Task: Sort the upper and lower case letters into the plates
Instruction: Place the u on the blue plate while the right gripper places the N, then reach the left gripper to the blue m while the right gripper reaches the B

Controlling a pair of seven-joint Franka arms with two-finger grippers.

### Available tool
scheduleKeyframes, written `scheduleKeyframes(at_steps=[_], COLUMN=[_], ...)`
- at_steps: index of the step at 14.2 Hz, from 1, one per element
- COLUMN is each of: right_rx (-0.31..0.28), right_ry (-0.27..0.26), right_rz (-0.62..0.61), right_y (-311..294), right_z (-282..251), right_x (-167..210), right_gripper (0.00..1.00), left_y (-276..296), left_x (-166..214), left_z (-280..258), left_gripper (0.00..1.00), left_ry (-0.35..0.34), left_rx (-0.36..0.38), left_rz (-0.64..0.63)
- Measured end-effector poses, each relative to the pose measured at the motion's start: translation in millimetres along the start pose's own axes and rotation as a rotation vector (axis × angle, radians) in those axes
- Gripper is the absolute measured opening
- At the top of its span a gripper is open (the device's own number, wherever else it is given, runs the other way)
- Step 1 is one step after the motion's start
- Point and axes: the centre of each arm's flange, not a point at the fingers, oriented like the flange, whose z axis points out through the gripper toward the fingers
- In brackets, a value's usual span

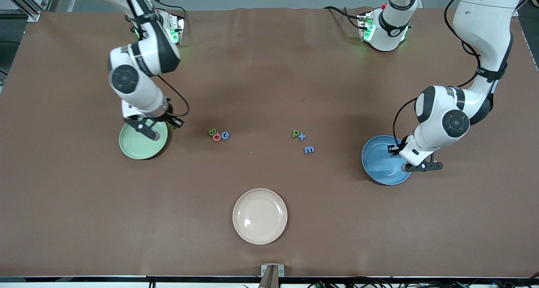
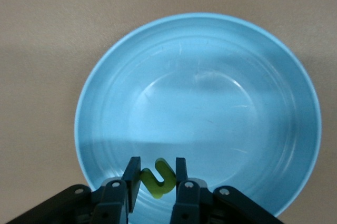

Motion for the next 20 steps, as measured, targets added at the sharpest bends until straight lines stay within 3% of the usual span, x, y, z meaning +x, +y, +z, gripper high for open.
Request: scheduleKeyframes(at_steps=[5,9,13,17,20], right_rx=[0.006,0.037,0.023,0.009,0.002], right_ry=[-0.024,0.027,0.004,-0.012,-0.022], right_rz=[-0.09,-0.118,-0.115,-0.115,-0.116], right_y=[83.3,111.3,129.1,130.1,129.4], right_z=[25.2,63.6,91.1,119.8,127.7], right_x=[39.0,28.4,30.7,30.6,31.0], right_gripper=[0.33,0.33,0.33,0.33,0.33], left_y=[0.7,1.3,2.2,28.9,79.3], left_x=[-2.4,-4.1,-3.6,2.9,3.3], left_z=[14.7,24.0,24.4,-2.8,-46.0], left_gripper=[0.31,0.31,0.33,0.69,0.99], left_ry=[-0.025,-0.041,-0.04,0.004,-0.011], left_rx=[-0.002,-0.003,-0.003,-0.021,-0.029], left_rz=[0.001,0.002,0.004,0.012,-0.049])
